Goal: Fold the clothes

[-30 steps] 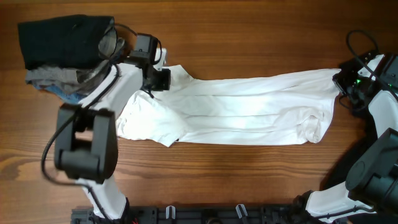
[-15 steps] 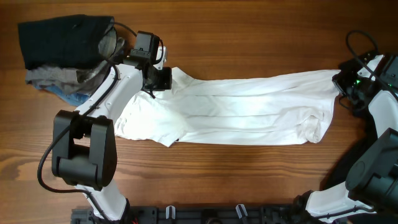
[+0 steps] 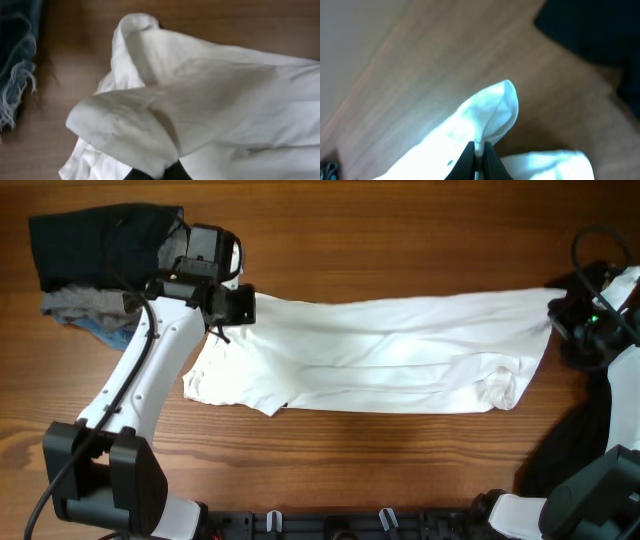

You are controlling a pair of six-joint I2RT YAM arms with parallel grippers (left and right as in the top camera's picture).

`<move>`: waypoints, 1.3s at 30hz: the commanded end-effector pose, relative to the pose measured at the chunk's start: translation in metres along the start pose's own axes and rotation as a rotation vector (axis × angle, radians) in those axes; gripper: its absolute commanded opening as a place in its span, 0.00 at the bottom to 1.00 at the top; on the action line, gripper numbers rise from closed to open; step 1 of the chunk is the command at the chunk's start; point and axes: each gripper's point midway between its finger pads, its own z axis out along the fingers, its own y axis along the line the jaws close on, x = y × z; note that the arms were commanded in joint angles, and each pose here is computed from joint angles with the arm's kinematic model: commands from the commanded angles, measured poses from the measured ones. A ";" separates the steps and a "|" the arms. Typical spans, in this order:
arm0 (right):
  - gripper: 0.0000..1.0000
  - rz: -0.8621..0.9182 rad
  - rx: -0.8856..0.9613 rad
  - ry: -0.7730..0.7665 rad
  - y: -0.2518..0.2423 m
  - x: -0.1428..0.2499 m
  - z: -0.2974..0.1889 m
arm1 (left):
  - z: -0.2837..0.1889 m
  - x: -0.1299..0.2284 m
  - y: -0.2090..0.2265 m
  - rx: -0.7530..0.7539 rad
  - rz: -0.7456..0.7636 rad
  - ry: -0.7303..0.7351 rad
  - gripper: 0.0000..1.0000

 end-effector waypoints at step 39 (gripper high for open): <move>0.81 0.320 0.310 0.548 -0.125 0.124 0.052 | -0.017 0.080 0.061 -0.156 -0.254 0.338 0.43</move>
